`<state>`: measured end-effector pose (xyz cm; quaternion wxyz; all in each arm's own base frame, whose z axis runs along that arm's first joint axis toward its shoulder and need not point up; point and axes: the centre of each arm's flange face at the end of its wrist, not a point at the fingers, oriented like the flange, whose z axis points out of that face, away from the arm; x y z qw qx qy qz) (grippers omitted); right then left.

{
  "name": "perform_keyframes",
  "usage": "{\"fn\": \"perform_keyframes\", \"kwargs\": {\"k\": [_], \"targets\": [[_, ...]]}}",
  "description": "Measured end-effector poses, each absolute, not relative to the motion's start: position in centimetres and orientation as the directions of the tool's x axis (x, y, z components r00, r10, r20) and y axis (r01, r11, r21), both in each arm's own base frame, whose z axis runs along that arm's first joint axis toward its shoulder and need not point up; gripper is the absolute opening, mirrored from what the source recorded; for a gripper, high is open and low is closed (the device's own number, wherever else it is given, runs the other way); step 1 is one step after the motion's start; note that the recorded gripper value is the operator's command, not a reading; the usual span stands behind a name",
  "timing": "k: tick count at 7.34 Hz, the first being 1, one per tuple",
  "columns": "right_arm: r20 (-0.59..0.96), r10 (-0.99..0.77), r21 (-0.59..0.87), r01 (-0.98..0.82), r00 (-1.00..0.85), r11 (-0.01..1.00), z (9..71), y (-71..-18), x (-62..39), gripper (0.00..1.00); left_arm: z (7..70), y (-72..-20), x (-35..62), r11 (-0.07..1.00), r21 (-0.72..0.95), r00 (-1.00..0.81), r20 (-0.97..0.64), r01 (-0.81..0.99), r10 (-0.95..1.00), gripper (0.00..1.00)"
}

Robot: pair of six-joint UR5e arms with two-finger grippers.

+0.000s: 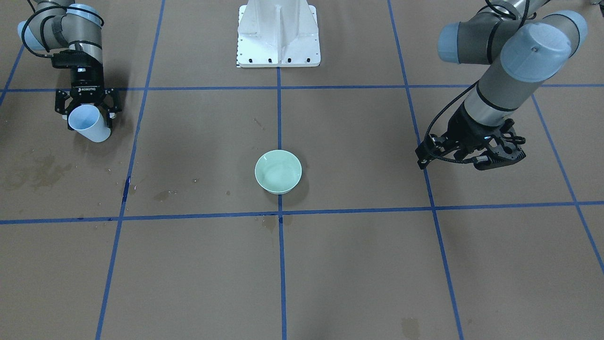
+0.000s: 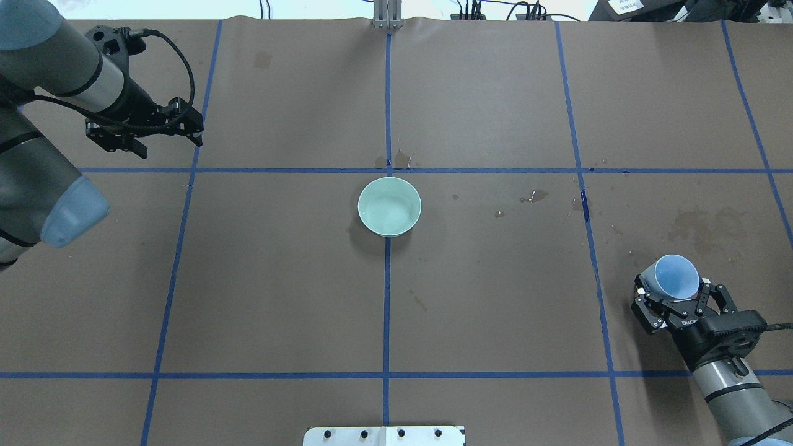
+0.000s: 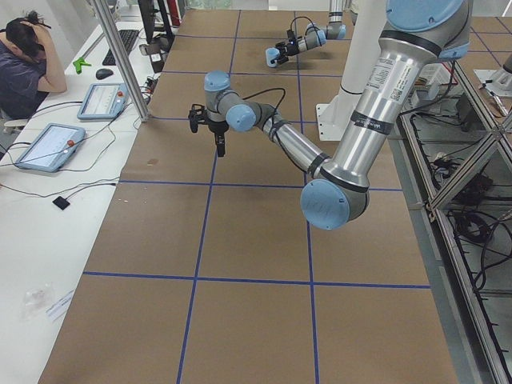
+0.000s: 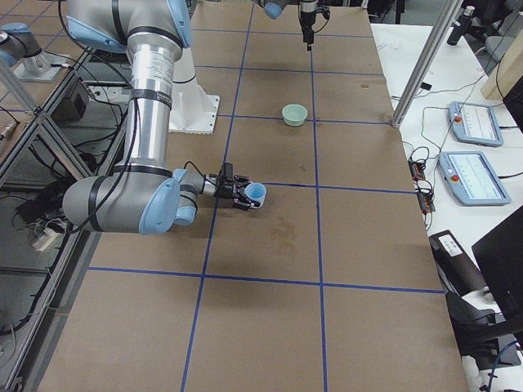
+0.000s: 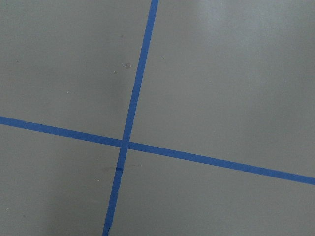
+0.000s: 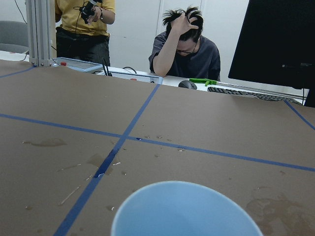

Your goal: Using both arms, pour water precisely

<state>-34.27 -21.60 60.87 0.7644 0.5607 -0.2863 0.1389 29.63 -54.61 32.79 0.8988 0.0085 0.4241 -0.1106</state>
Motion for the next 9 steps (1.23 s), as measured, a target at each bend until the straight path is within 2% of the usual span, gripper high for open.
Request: {"fn": "perform_keyframes", "kwargs": {"k": [9], "targets": [[0.633, -0.133, 0.752, -0.565, 0.763, 0.339, 57.0, -21.7, -30.8, 1.00, 32.9, -54.3, 29.4, 0.975, -0.077, 0.616, -0.764, 0.208, -0.192, 1.00]]}}
